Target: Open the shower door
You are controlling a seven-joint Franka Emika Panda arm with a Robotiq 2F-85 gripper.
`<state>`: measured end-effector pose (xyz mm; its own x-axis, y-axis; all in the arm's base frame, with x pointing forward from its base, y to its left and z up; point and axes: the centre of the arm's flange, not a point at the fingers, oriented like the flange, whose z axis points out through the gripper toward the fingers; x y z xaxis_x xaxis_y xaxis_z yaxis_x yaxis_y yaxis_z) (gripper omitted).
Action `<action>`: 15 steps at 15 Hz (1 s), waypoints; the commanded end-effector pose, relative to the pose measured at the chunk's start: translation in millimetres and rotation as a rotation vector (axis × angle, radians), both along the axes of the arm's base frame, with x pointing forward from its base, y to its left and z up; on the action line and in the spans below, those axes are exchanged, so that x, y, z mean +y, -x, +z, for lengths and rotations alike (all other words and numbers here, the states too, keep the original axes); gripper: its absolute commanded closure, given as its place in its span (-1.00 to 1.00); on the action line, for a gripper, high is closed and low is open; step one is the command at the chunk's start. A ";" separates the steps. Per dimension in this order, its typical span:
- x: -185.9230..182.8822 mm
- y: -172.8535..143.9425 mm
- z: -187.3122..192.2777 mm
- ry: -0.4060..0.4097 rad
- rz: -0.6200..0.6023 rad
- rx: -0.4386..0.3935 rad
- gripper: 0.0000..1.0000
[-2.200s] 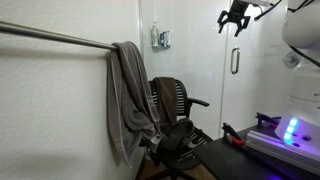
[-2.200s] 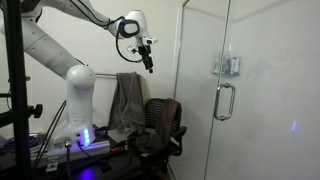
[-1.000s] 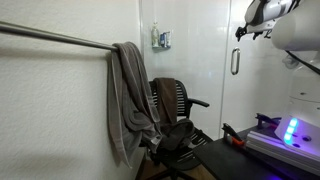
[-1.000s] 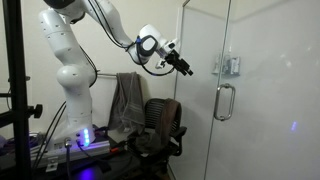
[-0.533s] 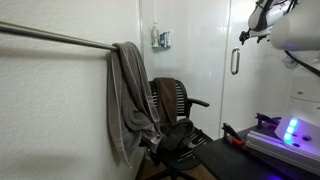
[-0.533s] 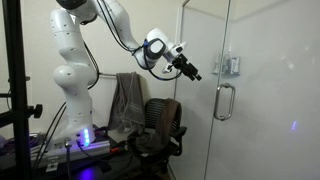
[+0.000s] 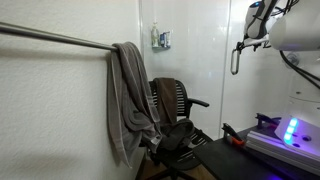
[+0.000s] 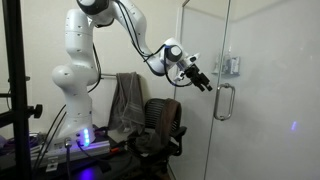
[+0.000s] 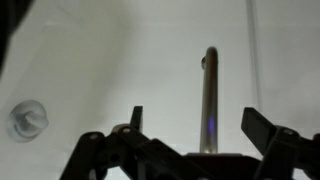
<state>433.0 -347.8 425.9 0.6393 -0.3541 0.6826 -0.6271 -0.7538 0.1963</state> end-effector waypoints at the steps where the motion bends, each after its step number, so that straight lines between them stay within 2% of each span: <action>1: -20.7 -47.1 -10.3 0.144 -0.046 -0.105 -1.00; 2: -21.6 -47.0 -5.0 0.154 -0.062 -0.127 -1.00; 3: -26.8 -19.8 35.2 0.103 -0.037 -0.084 -1.00; 5: -33.8 -28.6 42.2 0.124 -0.051 -0.117 -1.00; 7: -35.6 -31.9 40.3 0.122 -0.050 -0.118 -1.00; 11: -29.0 -41.9 23.9 -0.016 -0.040 -0.031 -1.00; 12: -25.2 -43.3 16.7 -0.026 -0.043 -0.025 -1.00; 13: -22.3 -42.2 11.4 0.001 -0.045 -0.068 -1.00; 15: -15.0 -47.6 4.4 -0.019 -0.041 -0.049 -1.00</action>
